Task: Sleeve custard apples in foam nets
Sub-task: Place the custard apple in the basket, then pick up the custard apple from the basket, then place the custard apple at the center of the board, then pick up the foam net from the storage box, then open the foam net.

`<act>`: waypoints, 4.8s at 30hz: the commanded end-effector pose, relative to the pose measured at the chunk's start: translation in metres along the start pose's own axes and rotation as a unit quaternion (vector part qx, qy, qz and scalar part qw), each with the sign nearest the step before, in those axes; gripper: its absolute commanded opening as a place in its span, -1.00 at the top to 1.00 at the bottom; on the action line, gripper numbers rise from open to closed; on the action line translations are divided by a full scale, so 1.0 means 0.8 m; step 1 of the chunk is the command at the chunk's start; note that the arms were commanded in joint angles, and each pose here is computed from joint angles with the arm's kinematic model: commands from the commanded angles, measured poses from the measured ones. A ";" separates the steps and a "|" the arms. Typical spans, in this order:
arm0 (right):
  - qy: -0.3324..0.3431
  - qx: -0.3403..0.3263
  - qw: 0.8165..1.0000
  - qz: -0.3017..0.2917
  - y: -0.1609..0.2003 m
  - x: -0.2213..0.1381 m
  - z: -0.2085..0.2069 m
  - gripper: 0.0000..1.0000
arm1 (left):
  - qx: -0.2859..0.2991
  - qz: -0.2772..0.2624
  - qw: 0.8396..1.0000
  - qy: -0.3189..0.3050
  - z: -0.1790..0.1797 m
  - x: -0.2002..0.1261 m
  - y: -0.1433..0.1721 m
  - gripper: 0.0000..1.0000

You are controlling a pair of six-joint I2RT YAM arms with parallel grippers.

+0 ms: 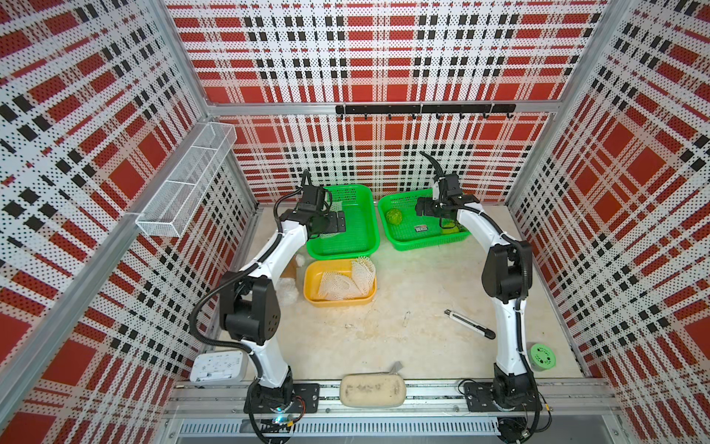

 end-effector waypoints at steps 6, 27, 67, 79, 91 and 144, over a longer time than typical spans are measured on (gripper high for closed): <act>0.039 0.030 0.999 -0.015 -0.025 0.045 -0.040 -0.98 | 0.038 -0.006 0.995 0.093 -0.056 -0.064 0.066 -0.99; 0.004 0.109 0.992 -0.068 -0.017 0.131 -0.052 -0.92 | 0.031 0.032 0.990 0.135 -0.058 -0.150 0.219 -0.99; -0.178 -0.052 0.979 -0.091 0.091 -0.158 0.105 0.27 | 0.015 0.074 0.989 0.126 -0.013 -0.079 0.213 -0.60; -0.170 -0.098 0.980 0.021 0.290 -0.190 0.153 0.25 | 0.084 0.107 0.986 0.095 -0.037 -0.056 0.244 -0.35; -0.146 -0.104 0.979 0.097 0.361 -0.164 0.146 -0.07 | 0.130 0.104 0.985 0.044 -0.047 -0.028 0.250 -0.05; -0.625 -0.051 0.771 -0.109 0.173 -0.427 0.248 0.56 | 0.298 -0.172 0.790 0.508 -0.156 -0.342 0.197 1.00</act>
Point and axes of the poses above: each gripper's point midway between its finger pads, its own x axis out along the fingers, its own z axis along the line the jaws close on, y = z × x, the point moved 3 cm from there along -x, back along the fingers, and after that the axes turned 8 degrees about -x, right-handed, at the moved point
